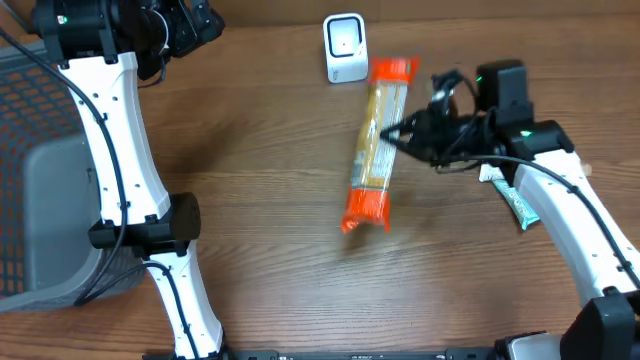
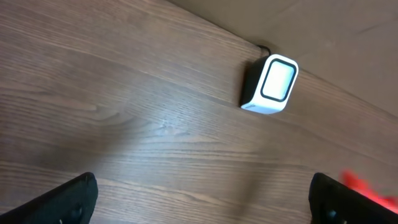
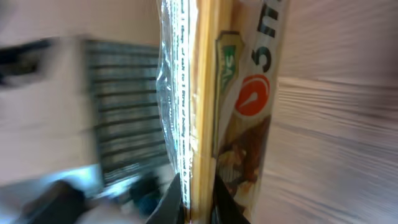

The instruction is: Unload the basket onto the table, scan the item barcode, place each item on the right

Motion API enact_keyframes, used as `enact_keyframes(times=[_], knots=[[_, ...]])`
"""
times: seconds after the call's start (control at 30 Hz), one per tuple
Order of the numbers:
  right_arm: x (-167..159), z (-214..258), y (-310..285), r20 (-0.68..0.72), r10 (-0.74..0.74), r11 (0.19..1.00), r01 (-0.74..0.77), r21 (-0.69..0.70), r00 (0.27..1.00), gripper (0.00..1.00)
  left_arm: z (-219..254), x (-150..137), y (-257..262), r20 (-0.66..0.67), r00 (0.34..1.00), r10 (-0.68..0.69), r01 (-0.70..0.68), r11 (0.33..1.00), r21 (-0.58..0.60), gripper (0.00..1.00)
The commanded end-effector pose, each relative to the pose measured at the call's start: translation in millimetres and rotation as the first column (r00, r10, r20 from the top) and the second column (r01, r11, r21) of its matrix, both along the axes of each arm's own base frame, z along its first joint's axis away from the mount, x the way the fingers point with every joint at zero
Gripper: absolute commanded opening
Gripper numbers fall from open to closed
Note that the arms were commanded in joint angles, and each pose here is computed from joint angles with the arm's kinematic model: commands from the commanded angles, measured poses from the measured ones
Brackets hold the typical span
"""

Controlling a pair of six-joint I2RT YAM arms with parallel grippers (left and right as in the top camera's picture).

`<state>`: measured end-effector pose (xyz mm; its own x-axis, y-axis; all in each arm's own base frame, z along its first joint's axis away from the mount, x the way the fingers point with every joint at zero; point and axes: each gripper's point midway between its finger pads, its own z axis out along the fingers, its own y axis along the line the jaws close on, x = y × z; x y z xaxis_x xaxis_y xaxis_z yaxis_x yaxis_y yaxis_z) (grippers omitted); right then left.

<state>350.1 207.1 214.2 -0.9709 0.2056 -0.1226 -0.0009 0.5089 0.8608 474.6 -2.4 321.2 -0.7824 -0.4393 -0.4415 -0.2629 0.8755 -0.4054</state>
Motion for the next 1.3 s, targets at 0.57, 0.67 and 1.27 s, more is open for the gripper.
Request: enact_keyframes(times=[0.57, 0.67, 1.27], knots=[[18.7, -159.9, 2.8, -0.060, 0.013, 0.855, -0.042, -0.516, 0.998, 0.31, 2.9, -1.0, -4.0, 0.005, 1.000, -0.001, 0.001, 1.000, -0.009, 1.00], [18.3, -165.2, -17.4, -0.072, 0.008, 0.829, -0.047, -0.558, 0.997, 0.61, 2.9, -1.0, -4.0, 0.005, 1.000, -0.001, 0.001, 1.000, -0.009, 1.00], [16.2, -209.4, -0.8, -0.178, 0.092, 0.903, -0.157, -0.399, 0.980, 0.92, 2.9, -1.0, -4.0, 0.005, 1.000, -0.001, 0.001, 1.000, -0.009, 1.00]])
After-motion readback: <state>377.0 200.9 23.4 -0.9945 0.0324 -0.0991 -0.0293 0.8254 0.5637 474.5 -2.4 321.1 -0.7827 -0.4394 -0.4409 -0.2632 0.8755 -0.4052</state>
